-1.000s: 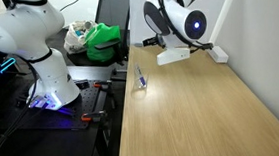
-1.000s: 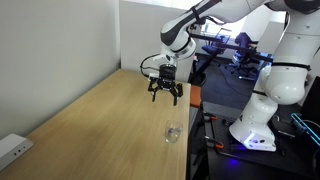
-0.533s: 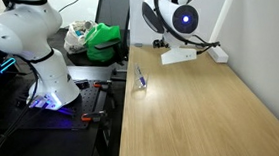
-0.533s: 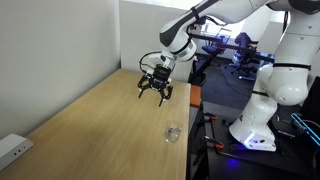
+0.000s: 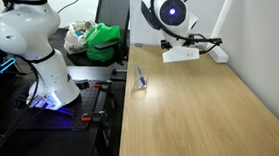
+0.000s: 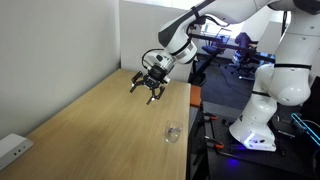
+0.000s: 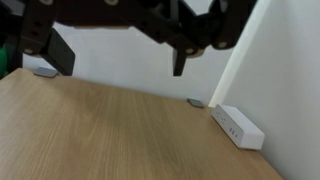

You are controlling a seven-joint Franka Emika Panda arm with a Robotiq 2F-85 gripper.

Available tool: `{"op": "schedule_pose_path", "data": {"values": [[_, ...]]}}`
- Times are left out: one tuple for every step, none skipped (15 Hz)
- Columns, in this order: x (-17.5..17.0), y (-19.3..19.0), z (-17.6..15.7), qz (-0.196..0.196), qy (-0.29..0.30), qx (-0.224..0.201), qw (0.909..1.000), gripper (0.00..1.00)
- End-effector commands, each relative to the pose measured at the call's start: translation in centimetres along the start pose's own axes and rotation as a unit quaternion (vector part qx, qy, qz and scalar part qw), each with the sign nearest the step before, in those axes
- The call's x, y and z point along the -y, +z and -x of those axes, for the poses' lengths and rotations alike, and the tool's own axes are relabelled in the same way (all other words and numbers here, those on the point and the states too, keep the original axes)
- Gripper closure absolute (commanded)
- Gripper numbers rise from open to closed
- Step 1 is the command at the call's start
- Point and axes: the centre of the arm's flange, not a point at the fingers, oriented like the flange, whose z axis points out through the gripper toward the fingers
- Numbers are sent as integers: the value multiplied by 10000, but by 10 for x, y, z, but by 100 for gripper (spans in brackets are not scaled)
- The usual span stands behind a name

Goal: Put the pen in the cup

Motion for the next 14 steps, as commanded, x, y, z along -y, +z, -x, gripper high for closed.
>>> {"op": "schedule_pose_path", "data": {"values": [[1, -3, -8, 642, 343, 327, 9968, 0], [0, -3, -9, 778, 449, 401, 9951, 0], [-1, -3, -9, 957, 574, 476, 9926, 0], [-1, -4, -8, 1105, 693, 523, 9901, 0], [-2, -4, -8, 1277, 830, 567, 9867, 0], [-3, -5, -9, 1463, 985, 606, 9825, 0], [-4, -6, -9, 1650, 1132, 635, 9777, 0], [-5, -8, -9, 1908, 1292, 654, 9709, 0], [-8, -10, -10, 2093, 1418, 648, 9654, 0], [-13, -13, -11, 2275, 1530, 645, 9595, 0], [-20, -17, -14, 2451, 1626, 646, 9536, 0], [-26, -22, -15, 2602, 1711, 632, 9482, 0], [-32, -26, -17, 2682, 1763, 606, 9451, 0], [-37, -29, -18, 2697, 1788, 587, 9444, 0]]}}
